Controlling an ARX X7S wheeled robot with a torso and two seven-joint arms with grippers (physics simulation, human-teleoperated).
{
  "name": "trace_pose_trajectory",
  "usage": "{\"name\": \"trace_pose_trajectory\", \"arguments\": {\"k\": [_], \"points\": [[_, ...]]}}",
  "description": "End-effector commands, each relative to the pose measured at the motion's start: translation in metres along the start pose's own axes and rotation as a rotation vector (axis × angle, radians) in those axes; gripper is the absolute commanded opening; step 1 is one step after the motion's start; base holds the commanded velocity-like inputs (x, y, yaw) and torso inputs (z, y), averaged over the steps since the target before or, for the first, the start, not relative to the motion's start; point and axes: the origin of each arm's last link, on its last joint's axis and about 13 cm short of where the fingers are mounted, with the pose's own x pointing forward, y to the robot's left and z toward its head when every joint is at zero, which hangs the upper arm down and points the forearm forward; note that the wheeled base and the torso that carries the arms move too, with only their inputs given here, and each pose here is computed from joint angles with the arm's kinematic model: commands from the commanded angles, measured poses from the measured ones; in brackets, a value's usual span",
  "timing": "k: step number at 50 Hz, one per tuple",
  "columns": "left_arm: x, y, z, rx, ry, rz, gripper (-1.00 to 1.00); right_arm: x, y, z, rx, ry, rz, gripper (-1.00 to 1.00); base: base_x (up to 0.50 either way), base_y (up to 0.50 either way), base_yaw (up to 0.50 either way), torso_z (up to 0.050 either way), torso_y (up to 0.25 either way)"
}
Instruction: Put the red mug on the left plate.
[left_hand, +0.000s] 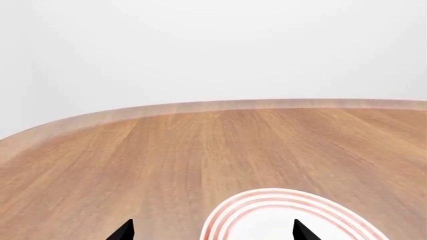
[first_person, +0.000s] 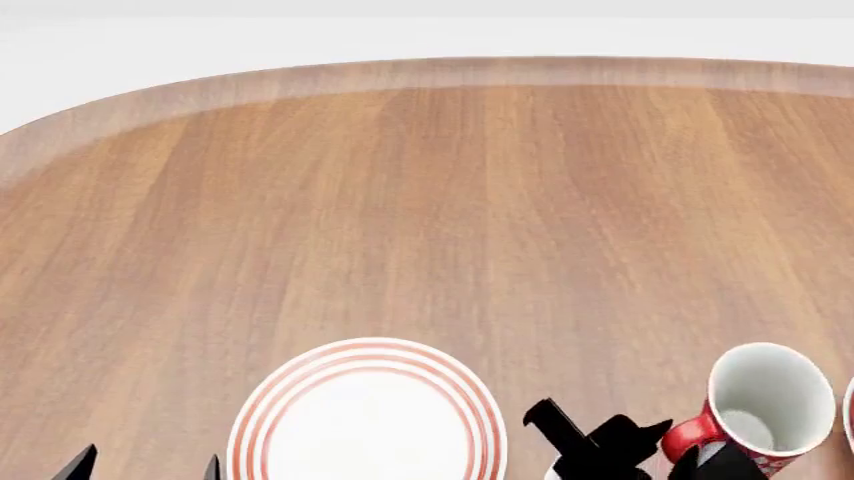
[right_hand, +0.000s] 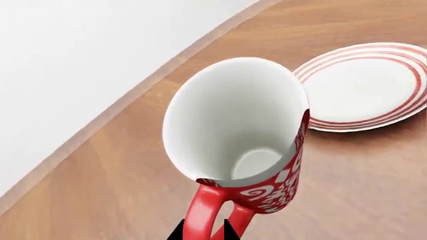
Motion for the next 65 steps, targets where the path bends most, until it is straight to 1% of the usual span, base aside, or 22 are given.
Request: {"name": "trace_pose_trajectory", "arguments": {"k": [1, 3, 4, 5, 7, 8, 11, 15, 17, 18, 19, 23, 25, 28, 29, 30, 34, 39, 46, 53, 59, 65], "points": [[0.001, 0.001, 0.000, -0.003, -0.001, 0.003, 1.00, -0.035, 0.005, 0.005, -0.007, -0.038, 0.242, -1.00, 0.00, 0.00, 0.00, 0.000, 0.000], [0.001, 0.001, 0.000, -0.002, -0.001, 0.003, 1.00, -0.038, 0.005, 0.002, -0.046, -0.025, 0.250, -1.00, 0.00, 0.00, 0.00, 0.000, 0.000], [0.000, 0.001, 0.000, -0.002, -0.001, 0.003, 1.00, -0.042, 0.005, 0.000, -0.074, -0.036, 0.323, -1.00, 0.00, 0.00, 0.00, 0.000, 0.000], [0.000, 0.001, 0.000, -0.002, -0.001, 0.003, 1.00, -0.042, 0.005, 0.000, -0.074, -0.036, 0.323, -1.00, 0.00, 0.00, 0.00, 0.000, 0.000], [0.000, 0.001, 0.000, -0.003, -0.002, 0.004, 1.00, -0.045, 0.005, -0.005, -0.101, -0.026, 0.399, -1.00, 0.00, 0.00, 0.00, 0.000, 0.000], [0.001, 0.002, 0.001, -0.004, -0.002, 0.006, 1.00, -0.047, 0.005, -0.010, -0.141, -0.027, 0.443, -1.00, 0.00, 0.00, 0.00, 0.000, 0.000], [0.000, 0.002, 0.001, -0.006, -0.003, 0.006, 1.00, -0.047, 0.005, -0.016, -0.152, -0.011, 0.482, -1.00, 0.00, 0.00, 0.00, 0.000, 0.000], [-0.001, 0.001, 0.002, -0.010, -0.005, 0.004, 1.00, -0.050, 0.003, -0.024, -0.155, 0.015, 0.574, -1.00, 0.00, 0.00, 0.00, 0.000, 0.000], [0.000, 0.002, 0.002, -0.009, -0.005, 0.005, 1.00, -0.050, 0.002, -0.030, -0.176, 0.036, 0.612, -1.00, 0.00, 0.00, 0.00, 0.000, 0.000], [0.000, 0.002, 0.002, -0.009, -0.005, 0.005, 1.00, -0.050, 0.002, -0.030, -0.176, 0.036, 0.612, -1.00, 0.00, 0.00, 0.00, 0.000, 0.000], [-0.001, 0.002, 0.002, -0.009, -0.006, 0.005, 1.00, -0.051, -0.001, -0.035, -0.190, 0.039, 0.663, -1.00, 0.00, 0.00, 0.00, 0.000, 0.000], [0.000, 0.002, 0.002, -0.006, -0.005, 0.007, 1.00, -0.055, -0.003, -0.041, -0.176, 0.078, 0.769, -1.00, 0.00, 0.00, 0.00, 0.000, 0.000], [-0.001, 0.002, 0.002, -0.006, -0.006, 0.007, 1.00, -0.055, -0.003, -0.044, -0.187, 0.097, 0.801, -1.00, 0.00, 0.00, 0.00, 0.000, 0.000], [-0.001, 0.002, 0.003, -0.006, -0.007, 0.010, 1.00, -0.052, -0.003, -0.053, -0.242, 0.145, 0.845, -1.00, 0.00, 0.00, 0.00, 0.000, 0.000], [-0.001, 0.002, 0.003, -0.006, -0.008, 0.011, 1.00, -0.052, -0.003, -0.055, -0.236, 0.165, 0.869, -1.00, 0.00, 0.00, 0.00, 0.000, 0.000], [-0.001, 0.002, 0.003, -0.006, -0.007, 0.011, 1.00, -0.051, -0.003, -0.056, -0.223, 0.167, 0.876, -1.00, 0.00, 0.00, 0.00, 0.000, 0.000], [0.000, 0.002, 0.002, -0.004, -0.007, 0.011, 1.00, -0.046, -0.002, -0.065, -0.271, 0.166, 0.954, -1.00, 0.00, 0.00, 0.00, 0.000, 0.000], [0.000, 0.003, 0.003, -0.006, -0.008, 0.010, 1.00, -0.033, -0.001, -0.074, -0.266, 0.227, 0.993, -1.00, 0.00, 0.00, 0.00, 0.000, 0.002], [0.000, 0.002, 0.002, -0.005, -0.006, 0.010, 1.00, -0.017, 0.001, -0.079, -0.240, 0.328, 0.980, -1.00, 0.00, 0.00, 0.00, 0.000, 0.000], [0.000, 0.002, 0.002, -0.006, -0.006, 0.010, 1.00, -0.009, 0.003, -0.079, -0.238, 0.350, 0.960, -1.00, 0.00, 0.00, 0.00, 0.000, 0.000], [0.000, 0.003, 0.003, -0.007, -0.008, 0.012, 1.00, -0.003, 0.007, -0.081, -0.270, 0.347, 0.955, -1.00, 0.00, 0.00, 0.00, 0.000, 0.000], [0.000, 0.003, 0.003, -0.008, -0.008, 0.012, 1.00, 0.004, 0.011, -0.082, -0.339, 0.341, 0.969, -1.00, 0.00, 0.00, 0.00, 0.000, 0.000]]}}
